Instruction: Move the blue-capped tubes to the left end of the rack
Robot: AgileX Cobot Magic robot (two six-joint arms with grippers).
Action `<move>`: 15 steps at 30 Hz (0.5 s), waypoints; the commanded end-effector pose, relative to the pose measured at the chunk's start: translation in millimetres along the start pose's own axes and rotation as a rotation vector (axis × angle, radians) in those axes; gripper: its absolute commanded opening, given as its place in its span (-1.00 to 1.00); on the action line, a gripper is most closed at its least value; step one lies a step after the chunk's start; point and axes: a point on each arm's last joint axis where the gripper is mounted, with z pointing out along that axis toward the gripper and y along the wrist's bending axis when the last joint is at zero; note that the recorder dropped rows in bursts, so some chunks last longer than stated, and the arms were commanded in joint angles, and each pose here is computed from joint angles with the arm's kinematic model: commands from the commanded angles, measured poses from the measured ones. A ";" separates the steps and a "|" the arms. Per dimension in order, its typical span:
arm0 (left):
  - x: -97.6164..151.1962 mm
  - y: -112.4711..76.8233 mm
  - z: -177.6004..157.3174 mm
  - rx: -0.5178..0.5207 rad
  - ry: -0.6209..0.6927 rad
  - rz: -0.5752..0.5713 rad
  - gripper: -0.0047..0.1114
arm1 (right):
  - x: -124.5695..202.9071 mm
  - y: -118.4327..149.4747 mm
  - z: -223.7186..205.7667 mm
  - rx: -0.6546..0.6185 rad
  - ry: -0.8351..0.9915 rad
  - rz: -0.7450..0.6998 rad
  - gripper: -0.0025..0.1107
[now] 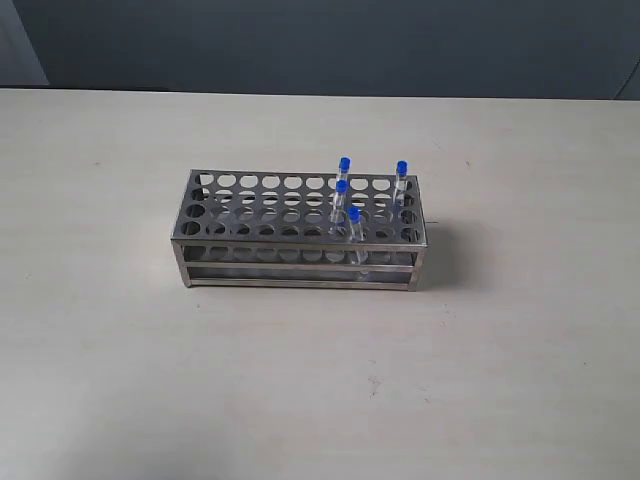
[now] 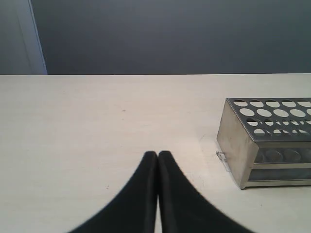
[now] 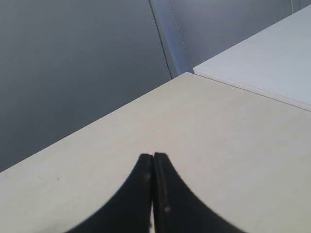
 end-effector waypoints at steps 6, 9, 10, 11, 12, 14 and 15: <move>-0.6 0.1 -0.2 -0.001 -0.012 0.003 -0.91 | -11.5 11.2 -1.9 -0.158 -0.101 0.491 -0.97; -0.6 0.1 -0.2 -0.001 -0.012 0.003 -0.91 | -21.5 13.4 -4.1 -0.233 -0.182 0.706 -0.97; -0.6 0.1 -0.2 -0.001 -0.012 0.003 -0.91 | -23.9 13.4 -4.8 -0.247 -0.205 0.731 -0.97; -0.6 0.1 -0.2 -0.001 -0.012 0.003 -0.91 | -26.4 13.5 -5.5 -0.259 -0.231 0.737 -0.97; -0.6 0.1 -0.2 -0.001 -0.012 0.003 -0.91 | -28.9 13.6 -6.4 -0.272 -0.259 0.730 -0.97; -0.6 0.1 -0.2 -0.001 -0.012 0.003 -0.91 | -32.6 14.1 -7.8 -0.288 -0.304 0.694 -0.97; -0.6 0.1 -0.2 -0.001 -0.012 0.003 -0.91 | -33.3 14.2 -8.1 -0.289 -0.312 0.674 -0.97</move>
